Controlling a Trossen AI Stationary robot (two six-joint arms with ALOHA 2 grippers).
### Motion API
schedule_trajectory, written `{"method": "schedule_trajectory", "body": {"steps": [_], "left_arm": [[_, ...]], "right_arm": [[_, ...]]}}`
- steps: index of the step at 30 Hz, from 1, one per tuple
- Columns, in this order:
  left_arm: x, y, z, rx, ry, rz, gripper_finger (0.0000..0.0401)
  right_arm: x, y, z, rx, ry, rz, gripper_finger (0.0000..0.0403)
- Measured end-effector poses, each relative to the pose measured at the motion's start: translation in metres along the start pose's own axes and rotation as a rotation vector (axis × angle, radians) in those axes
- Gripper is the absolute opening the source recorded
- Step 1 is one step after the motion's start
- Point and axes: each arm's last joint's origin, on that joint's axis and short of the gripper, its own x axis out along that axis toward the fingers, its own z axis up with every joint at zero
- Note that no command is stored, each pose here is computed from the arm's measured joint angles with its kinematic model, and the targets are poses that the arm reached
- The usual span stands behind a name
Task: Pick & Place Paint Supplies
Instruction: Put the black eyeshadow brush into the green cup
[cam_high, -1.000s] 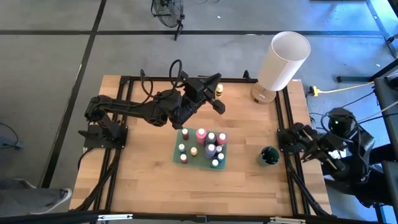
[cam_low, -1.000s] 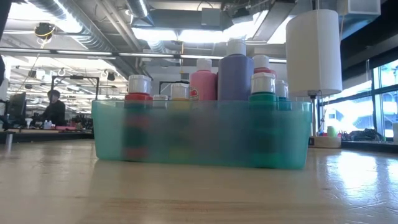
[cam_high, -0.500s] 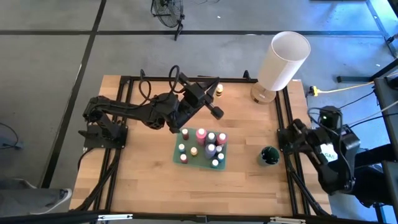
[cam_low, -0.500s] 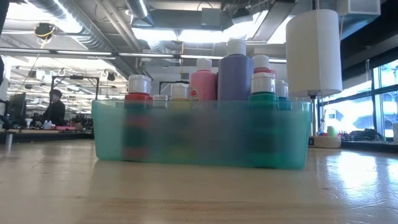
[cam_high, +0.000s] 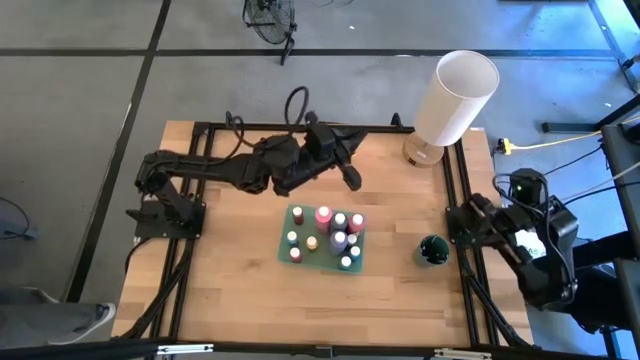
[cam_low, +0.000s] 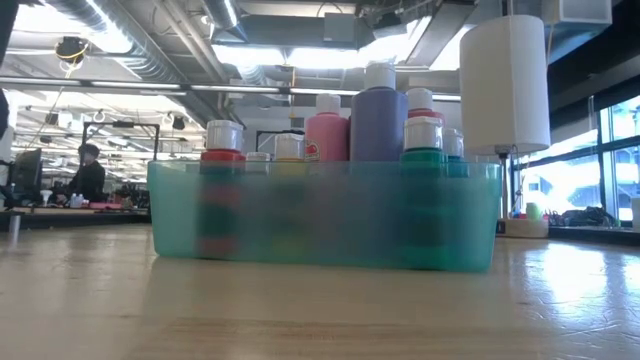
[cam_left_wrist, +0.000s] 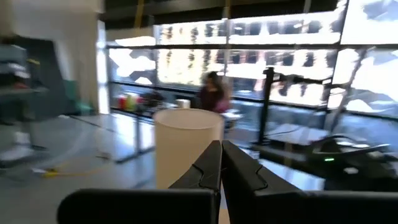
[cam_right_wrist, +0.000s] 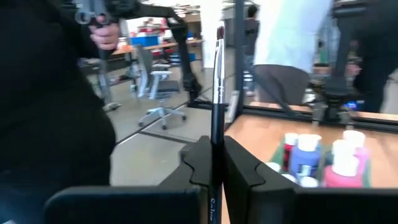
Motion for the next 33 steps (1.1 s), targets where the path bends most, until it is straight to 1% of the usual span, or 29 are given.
{"method": "schedule_trajectory", "body": {"steps": [2, 4, 10, 12, 17, 21, 23, 25, 27, 28, 33], "left_arm": [[0.005, 0.004, -0.001, -0.054, 0.004, -0.066, 0.0002], [0.008, 0.007, -0.002, -0.097, 0.010, -0.102, 0.0003], [0.015, 0.010, -0.007, -0.210, 0.020, -0.102, 0.0002], [0.017, 0.008, -0.010, -0.239, 0.023, -0.099, 0.0003], [0.026, -0.001, -0.029, -0.336, 0.047, -0.093, 0.0001], [0.031, -0.006, -0.038, -0.430, 0.037, -0.095, 0.0003], [0.033, -0.008, -0.041, -0.458, 0.030, -0.097, 0.0002], [0.033, -0.010, -0.040, -0.472, 0.016, -0.104, 0.0001], [0.032, -0.010, -0.036, -0.479, -0.011, -0.107, 0.0002], [0.032, -0.009, -0.034, -0.474, -0.024, -0.106, 0.0003], [0.029, -0.010, -0.029, -0.427, -0.052, -0.113, 0.0001]], "right_arm": [[-0.002, 0.001, 0.000, 0.001, 0.003, 0.047, 0.0016], [-0.005, 0.002, 0.001, -0.003, 0.006, 0.103, 0.0016], [-0.014, 0.004, 0.003, -0.034, 0.013, 0.268, 0.0016], [-0.016, 0.003, 0.004, -0.066, 0.011, 0.319, 0.0016], [-0.022, 0.001, 0.011, -0.185, -0.005, 0.442, 0.0016], [-0.026, -0.002, 0.016, -0.292, -0.004, 0.504, 0.0016], [-0.027, -0.005, 0.020, -0.359, -0.008, 0.511, 0.0016], [-0.026, -0.008, 0.025, -0.437, -0.021, 0.485, 0.0016], [-0.021, -0.015, 0.028, -0.470, -0.051, 0.479, 0.0016], [-0.018, -0.019, 0.030, -0.466, -0.063, 0.474, 0.0016], [-0.002, -0.038, 0.028, -0.369, -0.091, 0.407, 0.0016]]}}
